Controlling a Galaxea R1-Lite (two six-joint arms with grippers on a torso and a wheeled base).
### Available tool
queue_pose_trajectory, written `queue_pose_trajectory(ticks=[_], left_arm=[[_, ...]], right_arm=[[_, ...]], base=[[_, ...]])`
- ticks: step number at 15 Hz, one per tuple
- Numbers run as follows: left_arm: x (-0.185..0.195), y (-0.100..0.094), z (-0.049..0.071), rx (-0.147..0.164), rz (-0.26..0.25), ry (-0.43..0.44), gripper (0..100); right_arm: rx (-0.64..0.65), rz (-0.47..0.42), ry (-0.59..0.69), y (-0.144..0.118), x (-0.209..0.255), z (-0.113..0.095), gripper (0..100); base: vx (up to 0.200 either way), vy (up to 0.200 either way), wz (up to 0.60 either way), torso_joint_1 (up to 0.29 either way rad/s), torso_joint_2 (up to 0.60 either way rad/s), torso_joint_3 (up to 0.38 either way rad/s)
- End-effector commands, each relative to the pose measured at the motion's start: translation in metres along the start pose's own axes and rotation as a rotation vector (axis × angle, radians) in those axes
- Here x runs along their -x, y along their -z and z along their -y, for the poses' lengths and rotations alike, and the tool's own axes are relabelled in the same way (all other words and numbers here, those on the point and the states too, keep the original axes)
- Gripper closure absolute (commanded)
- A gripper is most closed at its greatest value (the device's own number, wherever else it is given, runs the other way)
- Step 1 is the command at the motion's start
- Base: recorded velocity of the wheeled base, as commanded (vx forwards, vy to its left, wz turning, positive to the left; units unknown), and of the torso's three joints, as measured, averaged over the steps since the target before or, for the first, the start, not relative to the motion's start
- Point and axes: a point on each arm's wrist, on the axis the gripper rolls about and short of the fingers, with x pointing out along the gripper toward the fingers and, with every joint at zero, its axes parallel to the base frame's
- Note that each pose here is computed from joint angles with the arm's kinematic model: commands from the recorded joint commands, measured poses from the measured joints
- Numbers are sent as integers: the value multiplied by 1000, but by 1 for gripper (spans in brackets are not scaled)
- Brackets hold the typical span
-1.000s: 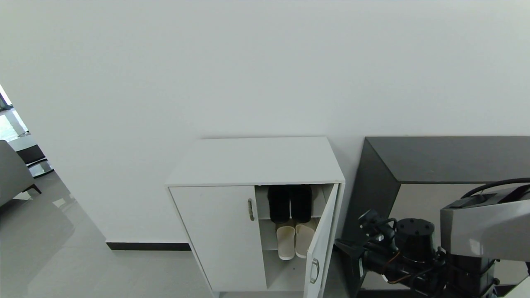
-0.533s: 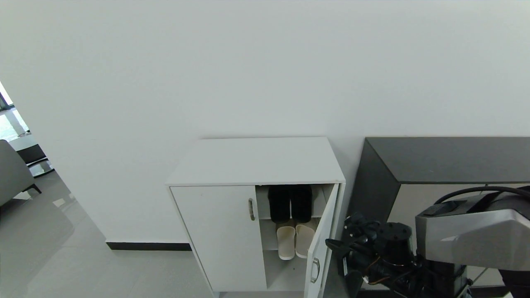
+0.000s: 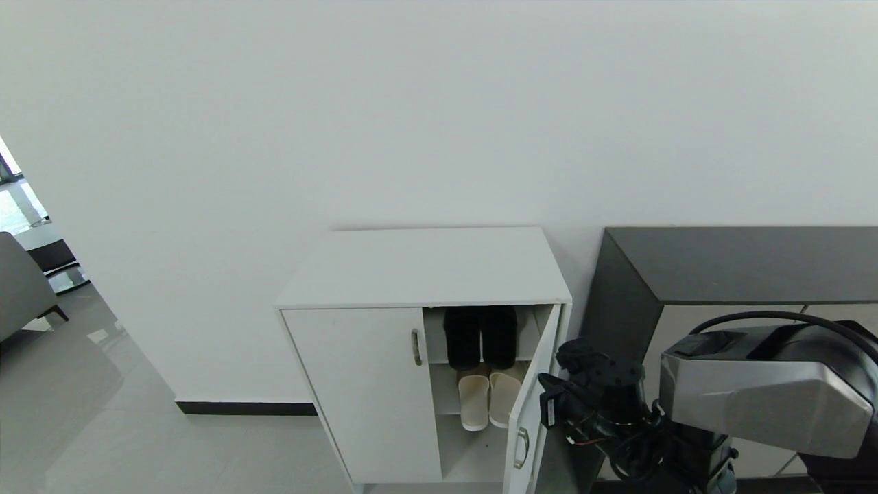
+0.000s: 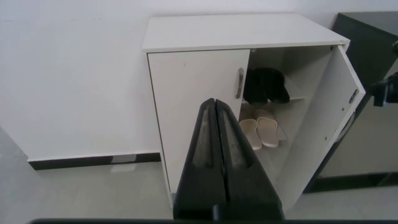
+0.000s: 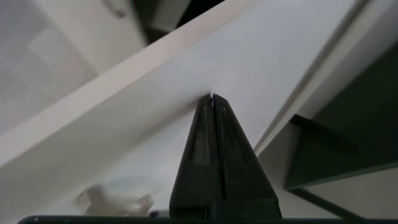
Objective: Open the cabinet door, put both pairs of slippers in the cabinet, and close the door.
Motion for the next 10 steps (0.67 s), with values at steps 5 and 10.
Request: queue_pose_trajectory(ticks=[5, 10], left_arm=[[0, 0, 0, 0, -2, 0, 100], [0, 0, 0, 0, -2, 0, 100]], right_arm=[[-58, 5, -21, 3, -12, -17, 100], [-121, 6, 4, -3, -22, -10, 100]], base=[[0, 0, 0, 0, 0, 0], [0, 0, 0, 0, 0, 0]])
